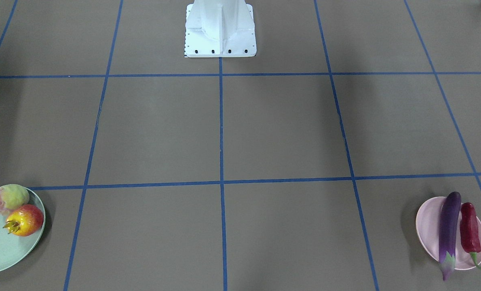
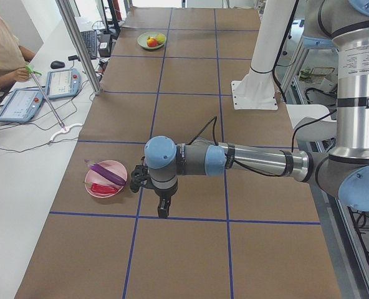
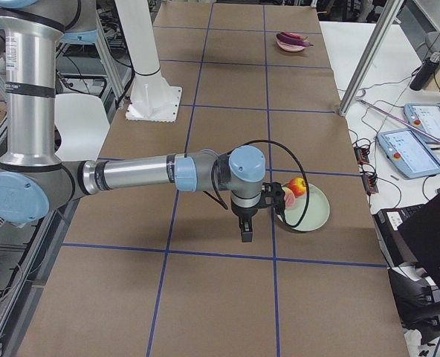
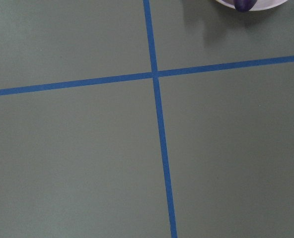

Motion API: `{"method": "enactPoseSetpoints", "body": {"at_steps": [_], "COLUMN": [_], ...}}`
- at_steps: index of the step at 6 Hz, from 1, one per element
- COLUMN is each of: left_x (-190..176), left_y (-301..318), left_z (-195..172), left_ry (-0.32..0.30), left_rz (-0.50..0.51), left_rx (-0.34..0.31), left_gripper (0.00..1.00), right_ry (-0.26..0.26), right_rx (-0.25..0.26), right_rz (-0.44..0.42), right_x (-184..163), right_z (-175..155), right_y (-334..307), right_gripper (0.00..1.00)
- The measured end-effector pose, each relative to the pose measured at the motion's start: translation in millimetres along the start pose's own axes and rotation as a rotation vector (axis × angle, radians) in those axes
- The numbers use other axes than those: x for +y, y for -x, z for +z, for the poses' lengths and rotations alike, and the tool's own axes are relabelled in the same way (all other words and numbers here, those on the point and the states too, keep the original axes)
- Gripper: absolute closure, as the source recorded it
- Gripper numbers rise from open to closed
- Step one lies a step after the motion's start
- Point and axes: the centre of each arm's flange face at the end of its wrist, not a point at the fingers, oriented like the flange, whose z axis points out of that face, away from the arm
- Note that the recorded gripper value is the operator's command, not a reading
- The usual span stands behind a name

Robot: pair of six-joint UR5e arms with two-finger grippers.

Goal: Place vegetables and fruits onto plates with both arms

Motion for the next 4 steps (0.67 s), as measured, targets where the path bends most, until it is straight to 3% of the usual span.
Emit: {"method": "enactPoseSetpoints", "body": {"at_steps": [4], "left_x": [4.9], "left_y": [2.5], "left_z": [-10.5], "left_ry": [-0.021], "left_rz": [-0.003], "left_rx": [-0.021], "left_gripper": [0.0], "right_ry": [0.002], "right_rx": [0.0], "right_rz": [0.005], "right_x": [3.3], "right_z": [2.0], "right_y": [-1.8], "right_gripper": [0.0]}}
